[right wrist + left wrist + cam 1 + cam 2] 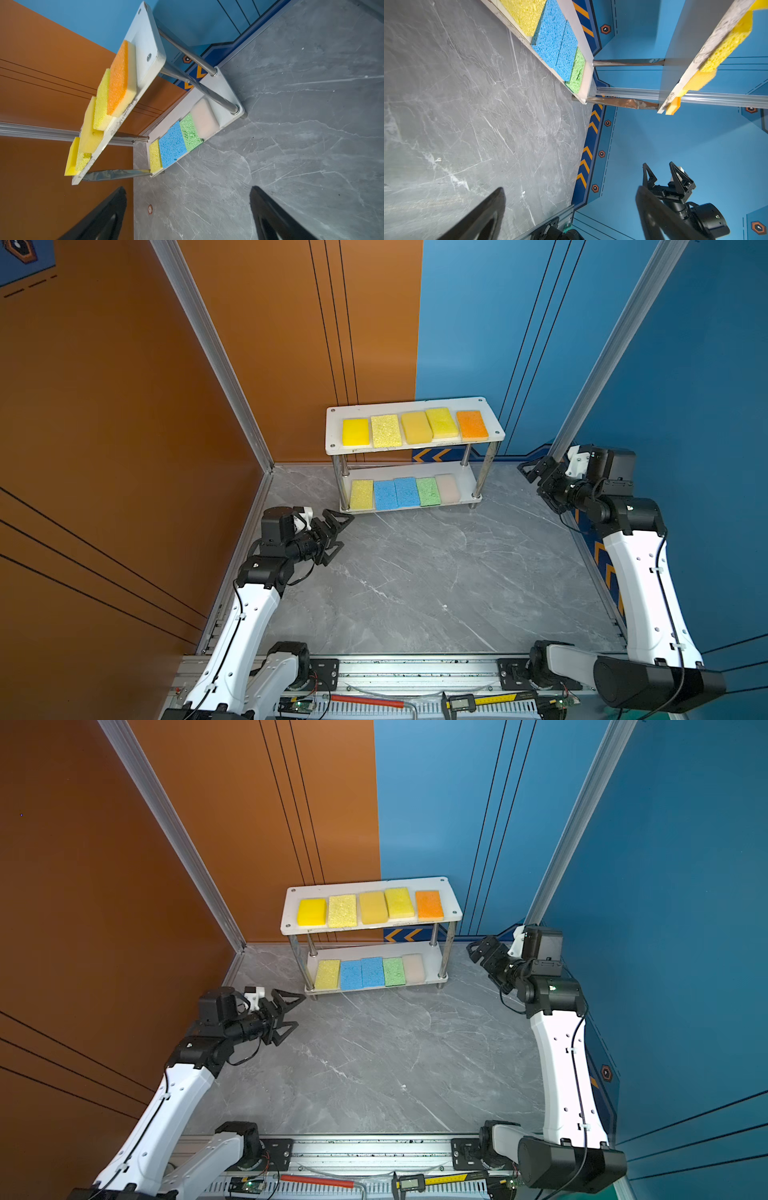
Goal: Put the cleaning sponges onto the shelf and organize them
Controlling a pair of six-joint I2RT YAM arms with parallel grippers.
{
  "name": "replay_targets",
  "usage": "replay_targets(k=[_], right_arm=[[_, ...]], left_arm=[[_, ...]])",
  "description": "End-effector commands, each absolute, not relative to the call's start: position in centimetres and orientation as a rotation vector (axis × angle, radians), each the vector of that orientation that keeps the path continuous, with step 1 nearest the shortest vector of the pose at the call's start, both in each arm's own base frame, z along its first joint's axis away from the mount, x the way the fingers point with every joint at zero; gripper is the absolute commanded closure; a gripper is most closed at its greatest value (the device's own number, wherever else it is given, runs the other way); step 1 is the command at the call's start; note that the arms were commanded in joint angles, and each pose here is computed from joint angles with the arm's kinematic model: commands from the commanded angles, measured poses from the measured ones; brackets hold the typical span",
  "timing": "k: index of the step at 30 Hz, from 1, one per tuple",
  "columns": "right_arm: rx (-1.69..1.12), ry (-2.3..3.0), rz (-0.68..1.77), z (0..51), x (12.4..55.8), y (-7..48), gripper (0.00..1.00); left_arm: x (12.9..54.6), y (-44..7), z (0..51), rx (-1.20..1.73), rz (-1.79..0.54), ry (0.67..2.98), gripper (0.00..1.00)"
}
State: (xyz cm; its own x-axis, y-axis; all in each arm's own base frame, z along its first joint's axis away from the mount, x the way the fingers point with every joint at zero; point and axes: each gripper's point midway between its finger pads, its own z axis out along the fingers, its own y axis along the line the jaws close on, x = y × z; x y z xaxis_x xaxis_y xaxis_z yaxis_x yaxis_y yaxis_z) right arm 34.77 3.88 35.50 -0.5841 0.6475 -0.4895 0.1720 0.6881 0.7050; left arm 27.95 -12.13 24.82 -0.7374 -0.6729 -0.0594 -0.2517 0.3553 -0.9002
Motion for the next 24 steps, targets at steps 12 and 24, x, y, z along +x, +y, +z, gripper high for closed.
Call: replay_targets(k=[12,24], right_arm=[[0.453,2.212,0.827,28.8,31.7,6.1,0.00],[0.443,2.035,0.842,26.5,31.7,6.0,0.00]], left_arm=[[26.9,-13.1,20.6,-0.676,-1.157,2.347,0.02],[26.7,-10.8,17.3,-0.593,-0.947,2.323,0.02]])
